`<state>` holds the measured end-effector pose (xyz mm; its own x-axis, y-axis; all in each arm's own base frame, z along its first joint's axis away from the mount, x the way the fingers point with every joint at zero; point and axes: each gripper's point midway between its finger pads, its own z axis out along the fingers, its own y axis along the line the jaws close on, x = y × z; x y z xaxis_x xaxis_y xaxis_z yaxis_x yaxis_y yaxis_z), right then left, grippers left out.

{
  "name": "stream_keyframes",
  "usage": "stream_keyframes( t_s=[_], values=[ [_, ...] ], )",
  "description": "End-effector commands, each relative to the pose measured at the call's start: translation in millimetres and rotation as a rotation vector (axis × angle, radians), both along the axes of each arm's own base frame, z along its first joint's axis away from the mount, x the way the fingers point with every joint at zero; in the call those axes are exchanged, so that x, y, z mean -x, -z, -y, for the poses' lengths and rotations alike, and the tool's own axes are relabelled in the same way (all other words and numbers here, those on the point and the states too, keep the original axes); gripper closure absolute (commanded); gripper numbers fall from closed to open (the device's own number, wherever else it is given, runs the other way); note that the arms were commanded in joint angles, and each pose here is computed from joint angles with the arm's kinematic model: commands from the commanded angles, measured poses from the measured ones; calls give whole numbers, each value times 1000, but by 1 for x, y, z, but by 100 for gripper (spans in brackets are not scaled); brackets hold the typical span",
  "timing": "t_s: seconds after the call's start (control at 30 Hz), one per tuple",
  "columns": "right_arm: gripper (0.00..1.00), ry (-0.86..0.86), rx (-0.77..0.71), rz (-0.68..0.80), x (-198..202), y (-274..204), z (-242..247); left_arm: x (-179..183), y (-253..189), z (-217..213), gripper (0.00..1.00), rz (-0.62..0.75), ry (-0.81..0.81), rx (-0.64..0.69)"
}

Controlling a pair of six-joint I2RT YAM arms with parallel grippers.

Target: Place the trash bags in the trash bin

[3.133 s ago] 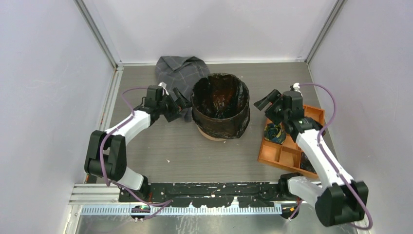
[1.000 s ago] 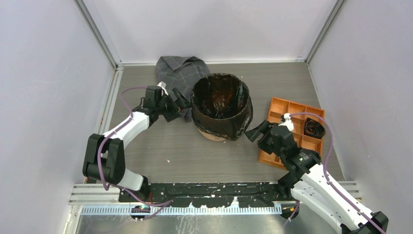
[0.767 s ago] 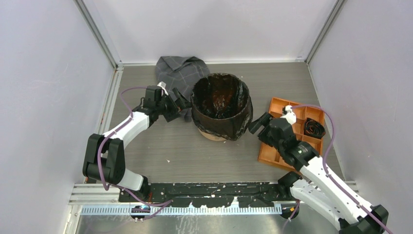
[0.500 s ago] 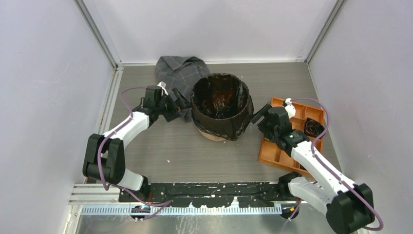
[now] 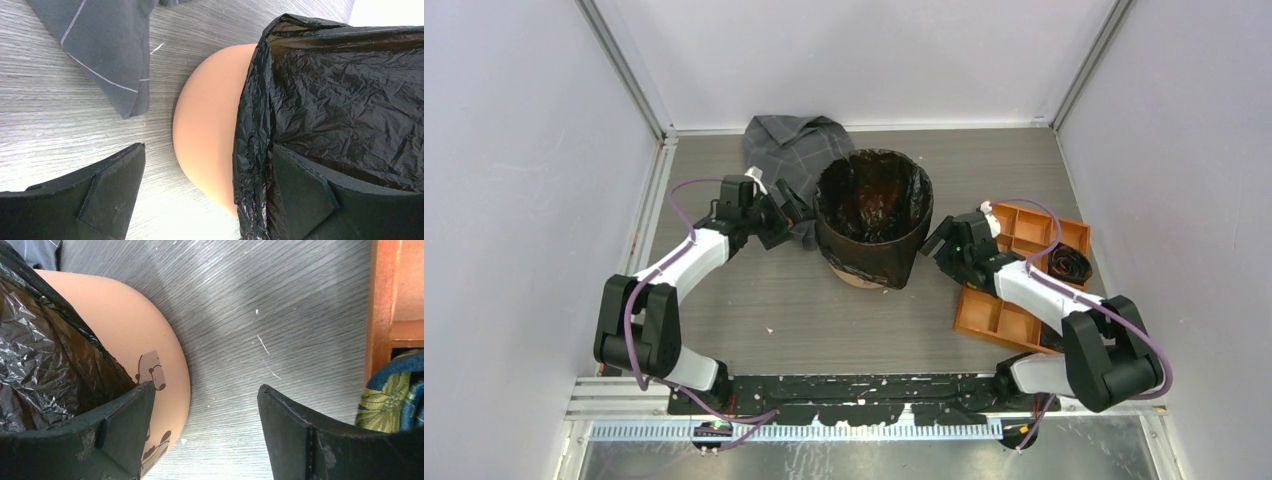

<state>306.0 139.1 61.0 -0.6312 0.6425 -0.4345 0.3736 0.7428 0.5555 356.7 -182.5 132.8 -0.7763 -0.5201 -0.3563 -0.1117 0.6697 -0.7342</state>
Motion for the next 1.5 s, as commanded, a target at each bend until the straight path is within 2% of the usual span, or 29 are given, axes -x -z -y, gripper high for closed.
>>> stream_keyframes(
  t_s=[0.0,0.33,0.53,0.7,0.97,1.27,1.47],
  values=[
    [20,-17,-23,75,-13,-25,-6,-9,-29,7,0,84,33,26],
    [15,45,18,98,8,-59,25,-7,-36,0,0,103,18,-12],
    [9,57,43,148,24,-87,38,0,-56,-9,0,145,28,-76],
    [0,40,82,221,38,-126,49,19,-84,-22,0,202,50,-147],
    [0,-8,145,337,55,-188,60,67,-113,-39,0,324,134,-248],
    [0,-16,177,388,69,-215,69,109,-118,-44,0,411,235,-288],
    [0,-27,182,396,71,-217,69,118,-124,-50,0,443,208,-299]
  ],
)
